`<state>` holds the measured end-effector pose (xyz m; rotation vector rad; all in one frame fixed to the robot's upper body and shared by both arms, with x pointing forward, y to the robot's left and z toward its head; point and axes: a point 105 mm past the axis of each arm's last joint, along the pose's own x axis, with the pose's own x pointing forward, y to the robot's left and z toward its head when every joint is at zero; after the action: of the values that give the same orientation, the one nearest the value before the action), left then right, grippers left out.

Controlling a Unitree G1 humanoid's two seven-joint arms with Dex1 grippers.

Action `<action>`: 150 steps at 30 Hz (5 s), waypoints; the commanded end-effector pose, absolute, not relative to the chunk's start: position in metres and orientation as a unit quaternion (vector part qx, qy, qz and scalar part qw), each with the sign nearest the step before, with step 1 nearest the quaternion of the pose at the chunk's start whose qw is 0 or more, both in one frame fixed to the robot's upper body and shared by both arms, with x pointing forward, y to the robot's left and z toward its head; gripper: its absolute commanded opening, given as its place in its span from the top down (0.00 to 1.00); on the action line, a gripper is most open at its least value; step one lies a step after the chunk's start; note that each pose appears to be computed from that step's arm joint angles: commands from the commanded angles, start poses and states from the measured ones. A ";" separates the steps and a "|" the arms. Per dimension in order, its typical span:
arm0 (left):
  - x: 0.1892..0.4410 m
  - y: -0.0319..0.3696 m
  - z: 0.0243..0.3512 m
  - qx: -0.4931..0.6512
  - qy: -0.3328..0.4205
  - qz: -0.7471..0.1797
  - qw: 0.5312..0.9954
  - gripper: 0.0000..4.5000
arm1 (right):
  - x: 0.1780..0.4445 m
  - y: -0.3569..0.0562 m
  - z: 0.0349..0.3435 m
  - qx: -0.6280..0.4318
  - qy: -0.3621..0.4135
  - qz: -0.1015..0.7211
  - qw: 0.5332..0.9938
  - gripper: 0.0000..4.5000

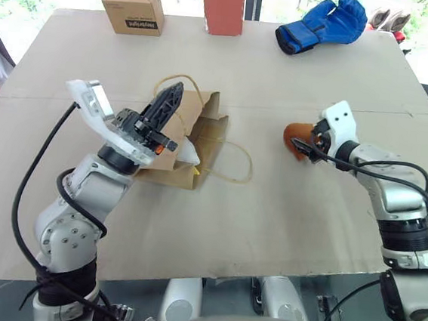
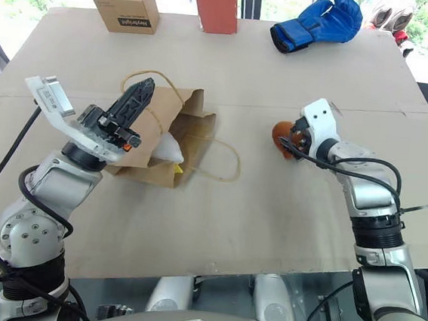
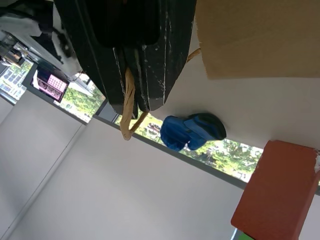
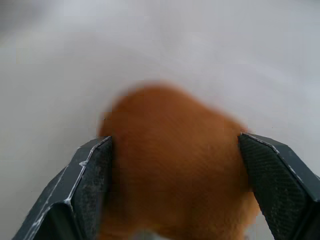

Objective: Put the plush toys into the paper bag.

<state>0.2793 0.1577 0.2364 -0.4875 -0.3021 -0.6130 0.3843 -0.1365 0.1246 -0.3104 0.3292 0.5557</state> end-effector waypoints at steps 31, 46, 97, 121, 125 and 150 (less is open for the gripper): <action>0.270 0.139 0.251 -0.240 -0.152 -0.367 0.886 1.00 | 0.345 0.116 0.179 -0.084 -0.094 0.597 0.792 0.99; 0.265 0.153 0.253 -0.284 -0.150 -0.358 0.877 1.00 | 0.346 0.059 0.166 0.033 -0.008 0.572 0.819 0.99; 0.274 0.173 0.285 -0.287 -0.193 -0.394 0.852 1.00 | 0.278 -0.084 0.139 0.171 0.212 0.451 0.850 0.15; 0.243 0.177 0.278 -0.282 -0.189 -0.367 0.866 1.00 | 0.344 -0.015 0.158 0.288 0.165 0.466 0.820 0.99; 0.239 0.185 0.277 -0.280 -0.189 -0.357 0.871 1.00 | 0.325 -0.051 0.150 0.249 0.171 0.454 0.838 0.77; 0.233 0.200 0.280 -0.264 -0.188 -0.347 0.880 1.00 | 0.302 -0.014 0.225 0.394 0.064 0.580 0.710 0.99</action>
<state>0.2400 0.1967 0.2648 -0.5702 -0.3278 -0.6962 0.3127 -0.0103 0.1846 0.8452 0.3011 1.1769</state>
